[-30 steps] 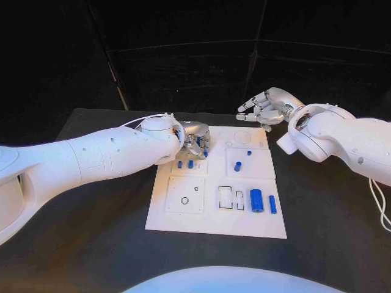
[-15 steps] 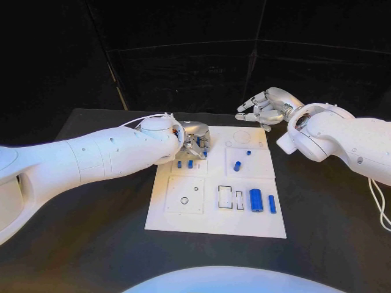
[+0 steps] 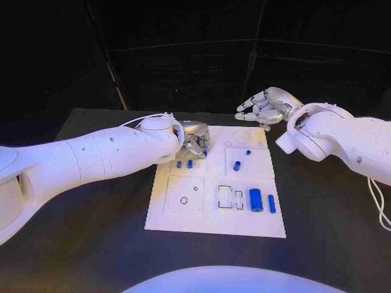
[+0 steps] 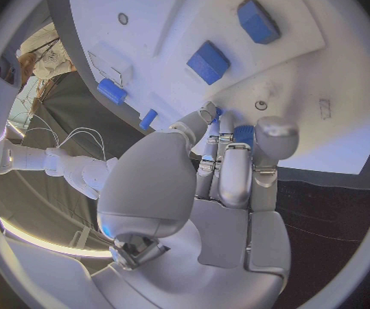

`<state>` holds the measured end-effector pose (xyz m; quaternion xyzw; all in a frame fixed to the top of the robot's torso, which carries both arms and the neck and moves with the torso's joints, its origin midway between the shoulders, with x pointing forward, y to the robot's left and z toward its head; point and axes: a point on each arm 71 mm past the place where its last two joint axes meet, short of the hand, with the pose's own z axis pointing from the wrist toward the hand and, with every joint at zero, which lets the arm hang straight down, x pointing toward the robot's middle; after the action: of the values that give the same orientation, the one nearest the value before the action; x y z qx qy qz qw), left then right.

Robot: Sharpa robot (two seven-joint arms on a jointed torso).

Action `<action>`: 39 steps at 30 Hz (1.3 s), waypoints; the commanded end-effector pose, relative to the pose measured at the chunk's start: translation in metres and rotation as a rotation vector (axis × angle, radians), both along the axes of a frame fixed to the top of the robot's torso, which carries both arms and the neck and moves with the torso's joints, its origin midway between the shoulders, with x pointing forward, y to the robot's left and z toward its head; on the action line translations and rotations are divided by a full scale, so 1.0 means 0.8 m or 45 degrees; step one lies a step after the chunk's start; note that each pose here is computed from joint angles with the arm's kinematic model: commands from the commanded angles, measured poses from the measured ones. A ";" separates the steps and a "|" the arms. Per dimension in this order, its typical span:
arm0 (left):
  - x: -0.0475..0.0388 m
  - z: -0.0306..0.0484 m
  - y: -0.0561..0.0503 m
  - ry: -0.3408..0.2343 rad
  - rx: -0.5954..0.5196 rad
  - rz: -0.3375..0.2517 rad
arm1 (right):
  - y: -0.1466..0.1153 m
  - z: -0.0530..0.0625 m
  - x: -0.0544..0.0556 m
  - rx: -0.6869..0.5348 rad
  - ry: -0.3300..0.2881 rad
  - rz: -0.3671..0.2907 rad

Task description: Assemble the parts on the task board

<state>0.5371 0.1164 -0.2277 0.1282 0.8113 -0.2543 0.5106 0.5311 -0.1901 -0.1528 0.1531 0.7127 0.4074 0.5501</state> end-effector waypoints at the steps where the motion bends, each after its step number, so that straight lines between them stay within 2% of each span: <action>1: -0.004 -0.0065 -0.003 0.037 0.001 -0.021 | 0.002 0.002 0.000 0.007 -0.007 0.011; 11: -0.003 -0.0025 -0.002 0.007 -0.062 -0.011 | 0.002 0.002 0.000 0.007 -0.006 0.011; 20: -0.002 0.0034 0.010 -0.016 -0.149 0.040 | 0.000 0.002 0.000 0.006 -0.006 0.008; 30: -0.004 0.0244 0.020 -0.048 -0.217 0.061 | -0.002 0.002 0.001 0.005 -0.006 0.004; 34: -0.007 0.0299 0.029 -0.050 -0.225 0.073 | -0.003 0.002 0.001 0.004 -0.006 0.003; 39: -0.010 0.0321 0.045 -0.041 -0.215 0.096 | -0.004 0.001 0.001 0.003 -0.005 0.000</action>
<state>0.5295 0.1520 -0.2037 0.0629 0.7838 -0.2991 0.5406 0.5318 -0.1934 -0.1531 0.1549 0.7127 0.4047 0.5516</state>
